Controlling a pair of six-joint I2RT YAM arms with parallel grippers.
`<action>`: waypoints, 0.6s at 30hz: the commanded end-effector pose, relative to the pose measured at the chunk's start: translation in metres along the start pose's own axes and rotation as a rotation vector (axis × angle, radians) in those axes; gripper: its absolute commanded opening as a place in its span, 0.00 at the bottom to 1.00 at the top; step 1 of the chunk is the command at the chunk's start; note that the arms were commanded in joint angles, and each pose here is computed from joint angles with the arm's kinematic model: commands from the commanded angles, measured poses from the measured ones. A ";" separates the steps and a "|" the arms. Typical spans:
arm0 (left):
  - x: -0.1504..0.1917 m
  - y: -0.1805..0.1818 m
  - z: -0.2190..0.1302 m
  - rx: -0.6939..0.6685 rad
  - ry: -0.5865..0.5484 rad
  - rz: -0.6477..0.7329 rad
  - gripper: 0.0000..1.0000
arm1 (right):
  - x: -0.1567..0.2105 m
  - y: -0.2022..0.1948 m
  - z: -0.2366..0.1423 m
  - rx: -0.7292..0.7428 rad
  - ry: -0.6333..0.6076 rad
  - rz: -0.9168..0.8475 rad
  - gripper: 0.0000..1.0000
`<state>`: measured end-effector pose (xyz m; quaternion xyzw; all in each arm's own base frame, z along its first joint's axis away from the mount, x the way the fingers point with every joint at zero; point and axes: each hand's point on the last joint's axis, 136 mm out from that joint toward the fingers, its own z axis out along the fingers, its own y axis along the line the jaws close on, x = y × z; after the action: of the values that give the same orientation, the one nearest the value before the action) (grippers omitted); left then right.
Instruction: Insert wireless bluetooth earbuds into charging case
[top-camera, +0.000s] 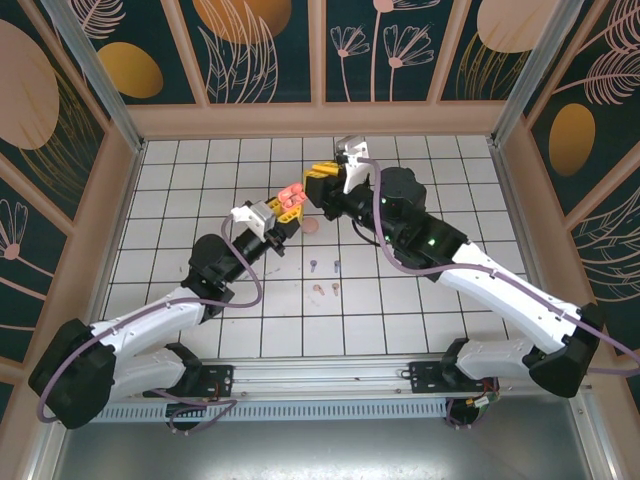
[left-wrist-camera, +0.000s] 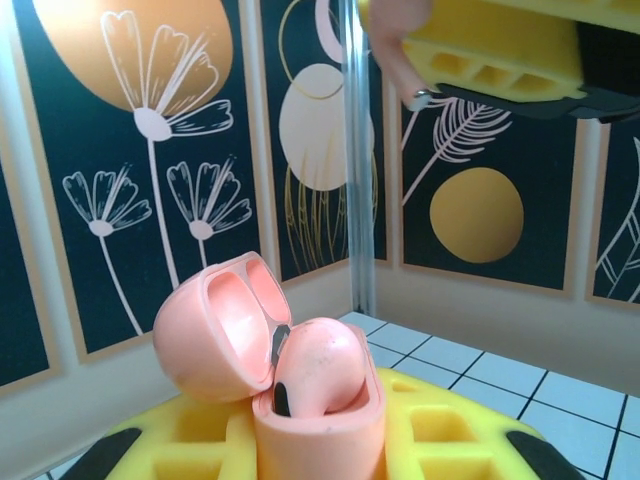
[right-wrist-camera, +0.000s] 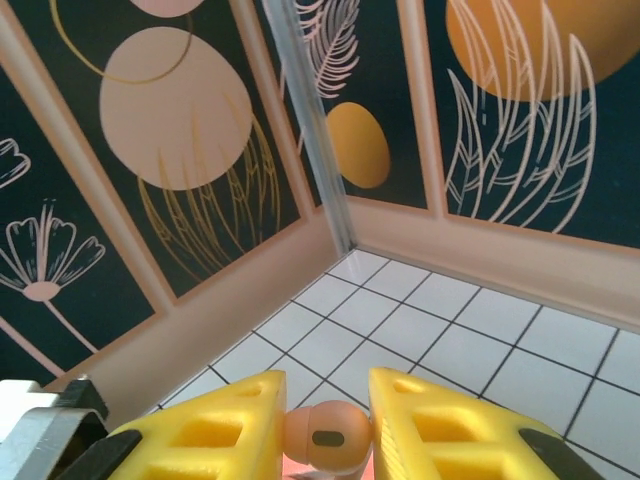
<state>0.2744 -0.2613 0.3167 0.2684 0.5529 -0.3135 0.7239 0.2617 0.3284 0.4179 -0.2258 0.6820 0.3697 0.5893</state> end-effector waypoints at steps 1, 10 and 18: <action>-0.026 -0.010 0.004 0.051 -0.089 0.039 0.00 | -0.012 0.012 0.003 -0.080 -0.074 -0.032 0.27; -0.034 -0.010 0.006 0.052 -0.116 0.053 0.00 | 0.006 0.008 0.004 -0.083 -0.074 -0.057 0.26; -0.038 -0.010 0.008 0.059 -0.128 0.043 0.00 | 0.021 -0.002 0.005 -0.055 -0.077 -0.056 0.25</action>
<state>0.2718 -0.2658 0.3279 0.2794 0.5297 -0.3189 0.7346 0.2595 0.3402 0.3817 -0.2564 0.6662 0.3767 0.5903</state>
